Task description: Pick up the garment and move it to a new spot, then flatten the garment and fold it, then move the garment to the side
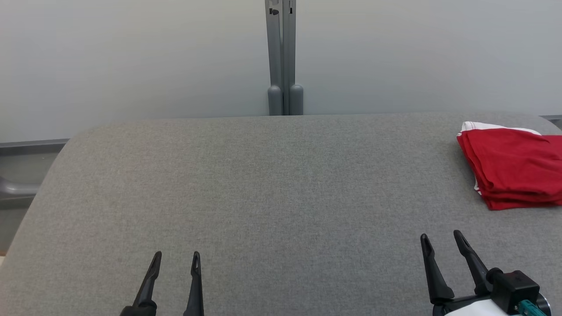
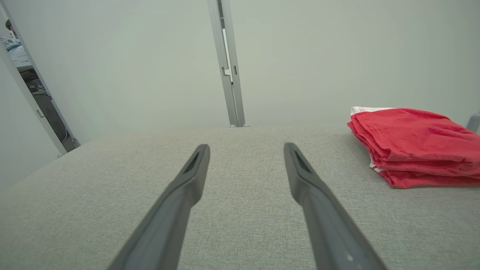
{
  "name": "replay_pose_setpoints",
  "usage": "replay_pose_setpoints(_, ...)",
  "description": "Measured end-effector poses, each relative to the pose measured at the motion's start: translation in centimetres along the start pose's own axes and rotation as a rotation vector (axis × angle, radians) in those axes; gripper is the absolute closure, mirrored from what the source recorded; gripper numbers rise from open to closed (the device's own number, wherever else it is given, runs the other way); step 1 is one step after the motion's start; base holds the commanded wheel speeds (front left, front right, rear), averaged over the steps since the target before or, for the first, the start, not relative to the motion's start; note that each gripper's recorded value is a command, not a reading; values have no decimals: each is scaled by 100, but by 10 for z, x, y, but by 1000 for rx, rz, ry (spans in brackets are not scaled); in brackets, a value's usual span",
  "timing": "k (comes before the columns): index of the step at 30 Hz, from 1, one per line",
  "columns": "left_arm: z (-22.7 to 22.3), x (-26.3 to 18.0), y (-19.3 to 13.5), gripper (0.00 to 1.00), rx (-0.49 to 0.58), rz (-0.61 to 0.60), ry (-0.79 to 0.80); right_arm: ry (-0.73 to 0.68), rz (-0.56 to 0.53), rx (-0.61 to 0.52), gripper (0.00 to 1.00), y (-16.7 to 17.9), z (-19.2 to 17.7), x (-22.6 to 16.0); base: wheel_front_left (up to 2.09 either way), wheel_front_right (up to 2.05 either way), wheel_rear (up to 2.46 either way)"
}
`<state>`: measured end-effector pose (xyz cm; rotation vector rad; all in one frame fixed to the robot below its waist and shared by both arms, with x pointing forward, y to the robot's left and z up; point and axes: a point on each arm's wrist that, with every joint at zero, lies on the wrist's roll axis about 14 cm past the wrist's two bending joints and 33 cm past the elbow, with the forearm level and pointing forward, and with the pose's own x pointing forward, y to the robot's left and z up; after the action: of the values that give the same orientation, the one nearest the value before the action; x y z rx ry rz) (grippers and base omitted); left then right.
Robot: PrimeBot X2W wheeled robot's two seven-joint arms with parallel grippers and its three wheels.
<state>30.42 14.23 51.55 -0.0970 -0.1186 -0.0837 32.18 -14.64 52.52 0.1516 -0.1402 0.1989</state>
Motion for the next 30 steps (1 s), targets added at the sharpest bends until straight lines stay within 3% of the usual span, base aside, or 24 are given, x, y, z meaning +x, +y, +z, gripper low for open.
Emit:
replay_pose_setpoints(14,-1,1,0,0,1,-2,5,6,-6,1,0,-1,-2,-1,0,0,0)
replay_pose_setpoints(15,-1,1,0,100,3,-1,4,6,-6,1,100,-2,-2,-1,0,0,0)
replay_pose_setpoints(21,-17,-4,1,100,-16,7,57,59,-23,32,100,-3,-18,-7,0,0,0)
replay_pose_setpoints(30,-26,-2,12,100,-194,60,101,78,-84,197,100,-14,-24,-5,0,0,0)
